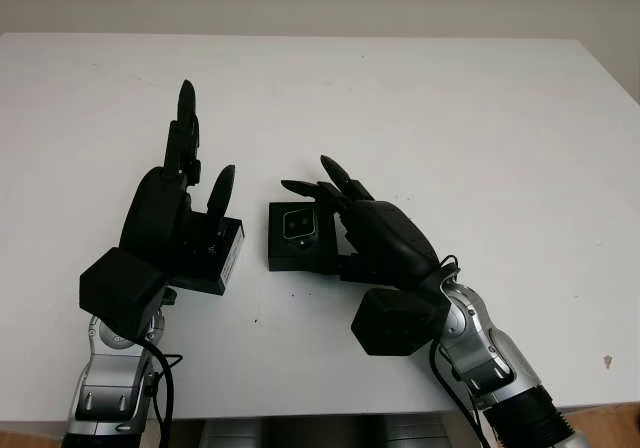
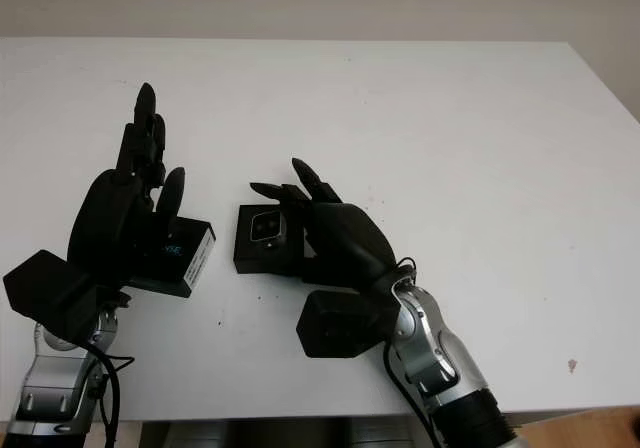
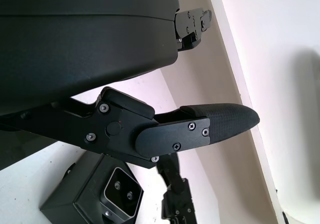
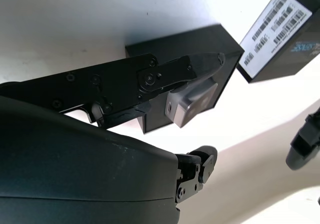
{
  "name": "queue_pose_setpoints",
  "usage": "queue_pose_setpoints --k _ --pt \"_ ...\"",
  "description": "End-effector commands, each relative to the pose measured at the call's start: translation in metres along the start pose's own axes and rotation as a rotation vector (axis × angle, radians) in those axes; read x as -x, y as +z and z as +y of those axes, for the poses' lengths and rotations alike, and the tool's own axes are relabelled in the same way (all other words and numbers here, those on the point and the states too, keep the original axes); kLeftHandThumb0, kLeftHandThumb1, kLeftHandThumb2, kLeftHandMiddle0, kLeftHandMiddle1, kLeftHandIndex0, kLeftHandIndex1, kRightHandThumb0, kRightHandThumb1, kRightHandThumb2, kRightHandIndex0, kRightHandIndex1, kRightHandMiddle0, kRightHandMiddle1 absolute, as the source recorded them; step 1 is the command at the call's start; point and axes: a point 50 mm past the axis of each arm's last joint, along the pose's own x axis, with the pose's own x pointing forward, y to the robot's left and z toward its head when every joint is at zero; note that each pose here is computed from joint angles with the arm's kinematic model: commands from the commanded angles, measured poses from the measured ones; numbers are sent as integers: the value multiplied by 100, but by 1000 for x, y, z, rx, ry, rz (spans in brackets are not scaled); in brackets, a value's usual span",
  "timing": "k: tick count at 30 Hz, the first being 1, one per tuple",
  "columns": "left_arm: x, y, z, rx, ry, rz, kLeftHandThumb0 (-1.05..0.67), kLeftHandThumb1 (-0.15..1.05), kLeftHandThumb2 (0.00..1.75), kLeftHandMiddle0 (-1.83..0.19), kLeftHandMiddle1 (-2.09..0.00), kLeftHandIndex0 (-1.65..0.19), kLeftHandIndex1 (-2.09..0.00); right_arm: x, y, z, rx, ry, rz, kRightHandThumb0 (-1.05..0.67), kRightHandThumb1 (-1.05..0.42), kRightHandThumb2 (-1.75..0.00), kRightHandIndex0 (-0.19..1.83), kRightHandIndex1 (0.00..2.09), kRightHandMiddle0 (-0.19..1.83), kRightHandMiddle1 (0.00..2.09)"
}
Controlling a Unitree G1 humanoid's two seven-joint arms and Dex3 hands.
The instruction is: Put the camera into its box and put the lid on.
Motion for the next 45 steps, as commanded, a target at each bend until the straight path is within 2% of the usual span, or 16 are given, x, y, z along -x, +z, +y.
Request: queue_pose_setpoints --k 1,10,13,19,24,45 --pt "3 -1 2 -11 -3 2 -74 105 60 19 0 19 0 1 3 -4 14 -27 -24 -60 -102 -5 -14 4 12 22" --pt "3 -1 2 -12 2 5 -75 105 60 19 0 19 0 0 10 -25 93 -171 -108 -60 -103 -7 -7 8 12 17" --pt "3 0 2 -17 2 4 -75 105 60 19 0 19 0 3 13 -30 180 -169 -181 -64 -105 -18 -4 9 14 17" --pt "3 -1 2 -13 2 1 -74 105 61 19 0 19 0 13 14 -30 297 -63 -263 -70 -105 -43 0 8 7 11" --pt "3 0 2 -15 5 3 -75 105 61 19 0 19 0 18 9 -28 321 39 -260 -72 -105 -50 -2 6 3 8" --pt "3 1 5 -9 1 1 -75 105 60 19 0 19 0 24 -19 -6 388 300 -115 -79 -105 -58 3 6 9 7"
